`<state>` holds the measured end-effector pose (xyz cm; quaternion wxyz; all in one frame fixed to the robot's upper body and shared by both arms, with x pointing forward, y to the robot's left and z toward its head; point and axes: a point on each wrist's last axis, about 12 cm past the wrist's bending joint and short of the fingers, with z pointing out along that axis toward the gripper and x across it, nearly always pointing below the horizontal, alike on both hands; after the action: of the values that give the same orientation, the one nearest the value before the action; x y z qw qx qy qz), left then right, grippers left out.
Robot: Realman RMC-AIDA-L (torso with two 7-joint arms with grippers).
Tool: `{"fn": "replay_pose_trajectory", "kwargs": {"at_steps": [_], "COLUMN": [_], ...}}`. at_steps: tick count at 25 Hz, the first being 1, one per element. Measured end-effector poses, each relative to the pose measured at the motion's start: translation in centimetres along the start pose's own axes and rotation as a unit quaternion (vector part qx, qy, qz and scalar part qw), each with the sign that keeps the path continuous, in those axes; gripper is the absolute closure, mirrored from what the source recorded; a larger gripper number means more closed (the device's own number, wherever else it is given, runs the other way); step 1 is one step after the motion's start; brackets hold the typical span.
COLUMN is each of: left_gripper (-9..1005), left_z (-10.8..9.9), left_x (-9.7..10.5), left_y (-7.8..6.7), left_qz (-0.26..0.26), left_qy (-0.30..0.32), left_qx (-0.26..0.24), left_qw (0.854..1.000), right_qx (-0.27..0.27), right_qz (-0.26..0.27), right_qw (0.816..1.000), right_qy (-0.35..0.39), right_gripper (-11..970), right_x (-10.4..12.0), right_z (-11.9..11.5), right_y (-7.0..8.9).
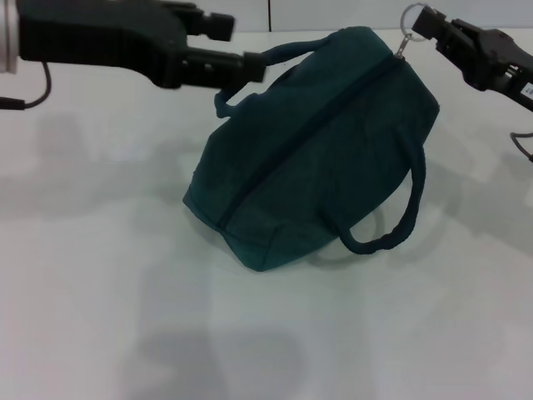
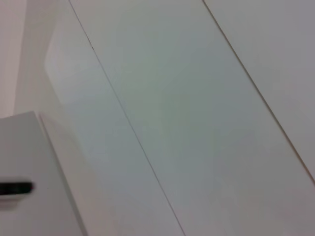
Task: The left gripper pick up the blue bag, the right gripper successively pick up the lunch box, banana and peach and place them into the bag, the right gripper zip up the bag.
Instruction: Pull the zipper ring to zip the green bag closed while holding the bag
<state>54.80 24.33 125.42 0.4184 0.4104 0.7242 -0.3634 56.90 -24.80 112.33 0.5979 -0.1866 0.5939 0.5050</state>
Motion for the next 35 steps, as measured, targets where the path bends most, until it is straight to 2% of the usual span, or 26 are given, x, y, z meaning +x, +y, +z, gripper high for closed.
{"fn": "replay_pose_trajectory", "kwargs": {"at_steps": [4, 7, 10, 15, 20, 22, 24, 35], "left_gripper": [237, 238, 239, 241, 243, 243, 244, 248], "left_z": [0.6, 2.2, 3.8, 6.1, 7.5, 7.5, 8.3, 10.1], "left_x": [-1.1, -1.5, -1.9, -2.3, -3.1, -3.1, -3.3, -2.7], "left_y": [-2.6, -3.8, -4.4, -5.2, -6.6, -6.6, -7.6, -7.8], "left_qz": [0.042, 0.046, 0.037, 0.058, 0.061, 0.061, 0.063, 0.095], "left_qy": [0.023, 0.046, 0.057, 0.092, 0.108, 0.108, 0.119, 0.151], "left_qx": [0.017, 0.012, -0.032, -0.088, -0.082, -0.082, -0.072, -0.135], "left_qw": [0.999, 0.998, 0.997, 0.99, 0.989, 0.989, 0.988, 0.975], "right_qx": [-0.004, -0.006, -0.006, -0.009, -0.009, -0.008, -0.008, -0.012], "right_qz": [0.003, 0.003, 0.005, 0.005, 0.008, 0.008, 0.008, 0.007], "right_qw": [1.0, 1.0, 1.0, 1.0, 1.0, 1.0, 1.0, 1.0], "right_qy": [0.001, 0.003, 0.005, 0.007, 0.01, 0.009, 0.009, 0.011], "right_gripper": [908, 908, 907, 907, 906, 906, 905, 904], "right_x": [-0.1, -0.1, 0.0, 0.0, 0.1, 0.1, 0.1, 0.0], "right_z": [0.3, 0.6, 0.8, 1.0, 1.2, 1.2, 1.3, 1.5], "right_y": [0.0, 0.0, 0.0, 0.0, 0.0, 0.0, -0.1, 0.0]}}
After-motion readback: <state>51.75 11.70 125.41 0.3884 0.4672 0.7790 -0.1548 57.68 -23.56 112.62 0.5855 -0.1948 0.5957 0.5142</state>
